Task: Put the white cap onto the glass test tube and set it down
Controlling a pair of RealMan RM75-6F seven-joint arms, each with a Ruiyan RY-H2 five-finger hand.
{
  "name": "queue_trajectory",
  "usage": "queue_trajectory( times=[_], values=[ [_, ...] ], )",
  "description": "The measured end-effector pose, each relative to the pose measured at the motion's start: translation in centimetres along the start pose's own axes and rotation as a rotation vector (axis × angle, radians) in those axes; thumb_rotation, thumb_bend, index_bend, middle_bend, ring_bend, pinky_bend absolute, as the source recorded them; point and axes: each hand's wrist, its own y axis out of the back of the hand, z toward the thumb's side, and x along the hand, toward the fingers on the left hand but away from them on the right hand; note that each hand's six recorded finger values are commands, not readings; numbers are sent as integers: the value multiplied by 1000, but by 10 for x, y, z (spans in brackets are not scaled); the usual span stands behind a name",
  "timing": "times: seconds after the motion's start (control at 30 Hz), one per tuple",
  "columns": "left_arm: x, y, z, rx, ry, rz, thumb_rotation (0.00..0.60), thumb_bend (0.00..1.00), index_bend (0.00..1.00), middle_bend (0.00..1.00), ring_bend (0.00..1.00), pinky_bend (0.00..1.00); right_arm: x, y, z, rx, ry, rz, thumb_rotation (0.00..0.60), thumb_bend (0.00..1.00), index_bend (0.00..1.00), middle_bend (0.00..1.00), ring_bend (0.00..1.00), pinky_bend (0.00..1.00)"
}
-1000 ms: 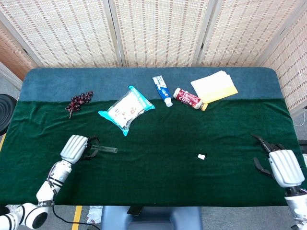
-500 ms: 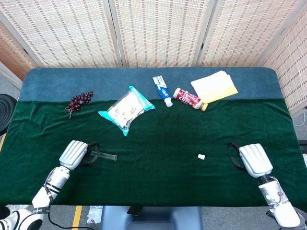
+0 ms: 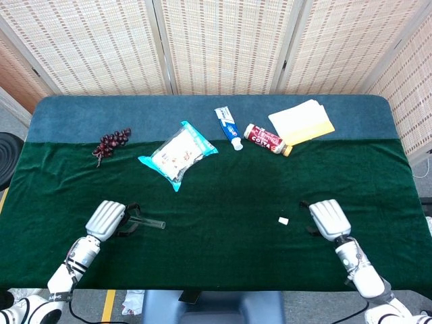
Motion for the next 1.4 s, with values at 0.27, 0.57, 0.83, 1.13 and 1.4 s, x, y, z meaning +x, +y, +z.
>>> queue_trajectory(
  times=[0.27,0.57,0.83,1.13,1.4],
  values=[
    [-1,0,-3,-4,10,2,600,469,637,1000,932,934,-25,-11,20,3,35,2,600,270,401,1000,1000,1000],
    [-3,1,-4,-6,15,4,600,469,637,1000,931,934,-38,-12,36,6,69,-7,600,271,401,1000,1000,1000],
    [-4,1,-5,-8,20,2,600,469,637,1000,930,934,-50,-2,54,3,103,-39,600,271,401,1000,1000,1000],
    [-5,-1,-6,-9,22,-6,600,469,637,1000,930,933,-60,7,66,16,119,-51,600,270,401,1000,1000,1000],
    [-5,-3,-9,-9,30,-10,600,469,637,1000,929,934,-67,6,68,36,113,-37,600,271,401,1000,1000,1000]
  ],
)
